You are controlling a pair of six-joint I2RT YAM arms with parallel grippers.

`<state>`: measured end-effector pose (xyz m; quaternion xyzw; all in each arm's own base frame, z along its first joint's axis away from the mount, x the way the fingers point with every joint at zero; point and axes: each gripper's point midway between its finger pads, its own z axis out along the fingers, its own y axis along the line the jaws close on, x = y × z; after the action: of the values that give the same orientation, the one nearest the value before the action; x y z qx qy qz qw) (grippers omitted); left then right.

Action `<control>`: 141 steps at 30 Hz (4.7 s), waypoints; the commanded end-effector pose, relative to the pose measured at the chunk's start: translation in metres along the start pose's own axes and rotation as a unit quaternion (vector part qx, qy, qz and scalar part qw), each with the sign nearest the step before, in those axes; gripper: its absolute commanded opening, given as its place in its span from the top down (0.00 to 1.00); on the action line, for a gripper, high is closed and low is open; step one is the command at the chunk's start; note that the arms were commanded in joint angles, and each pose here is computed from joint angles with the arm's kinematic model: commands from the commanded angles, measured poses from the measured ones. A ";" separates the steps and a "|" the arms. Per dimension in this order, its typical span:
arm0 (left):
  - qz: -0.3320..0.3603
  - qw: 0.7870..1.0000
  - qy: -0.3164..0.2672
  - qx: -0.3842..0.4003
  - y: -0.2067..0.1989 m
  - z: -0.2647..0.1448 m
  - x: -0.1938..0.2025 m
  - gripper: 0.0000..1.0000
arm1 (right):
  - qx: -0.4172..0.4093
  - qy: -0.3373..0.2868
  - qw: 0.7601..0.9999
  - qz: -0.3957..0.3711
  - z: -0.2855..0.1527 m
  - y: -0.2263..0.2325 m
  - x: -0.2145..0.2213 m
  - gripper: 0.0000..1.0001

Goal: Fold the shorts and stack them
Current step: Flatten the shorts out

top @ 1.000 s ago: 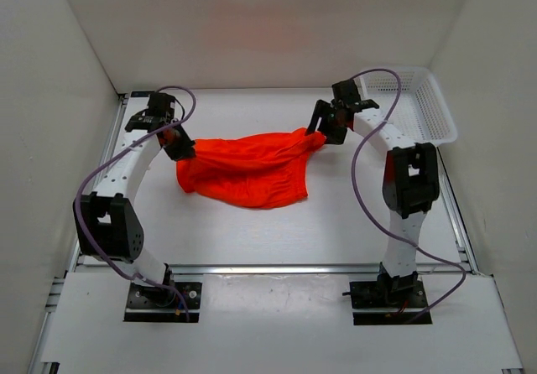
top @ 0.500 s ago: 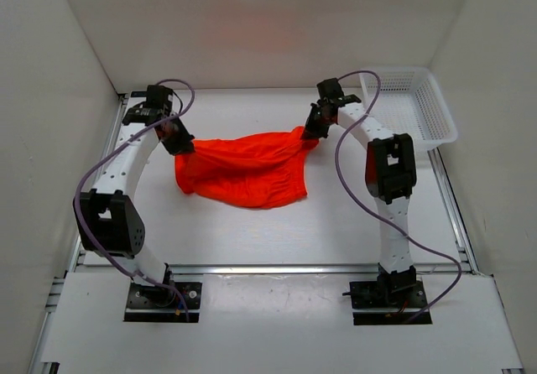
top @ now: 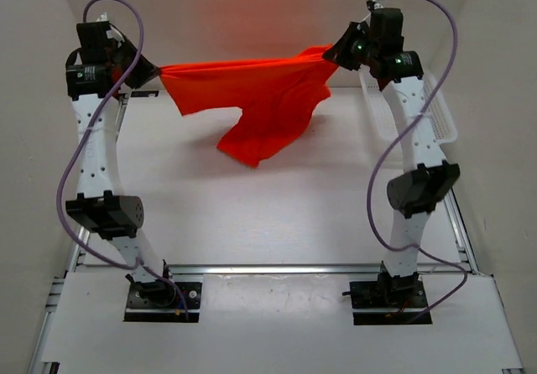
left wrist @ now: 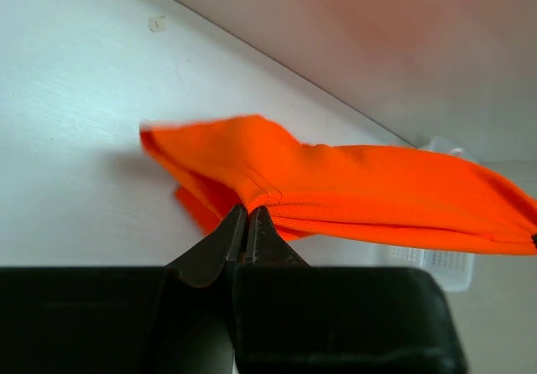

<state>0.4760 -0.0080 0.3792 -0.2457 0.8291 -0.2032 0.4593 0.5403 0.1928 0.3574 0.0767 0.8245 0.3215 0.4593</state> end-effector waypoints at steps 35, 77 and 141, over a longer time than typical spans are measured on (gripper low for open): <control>-0.079 0.915 0.335 -0.209 0.188 -0.017 0.358 0.00 | 0.194 0.195 0.928 0.252 -0.168 -0.152 0.365 0.11; -0.077 0.947 0.221 -0.219 0.194 -0.058 0.286 0.80 | 0.156 0.240 0.958 0.025 -0.174 -0.120 0.345 0.60; 0.127 0.948 0.290 -0.016 -0.009 0.213 0.279 0.51 | 0.377 0.223 0.899 0.019 -0.018 -0.258 0.244 0.73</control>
<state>0.5284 -0.1921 0.0414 -0.0929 0.9679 -0.1566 0.1735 0.4253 0.0818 0.0217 0.1954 0.9639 -0.0052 0.1811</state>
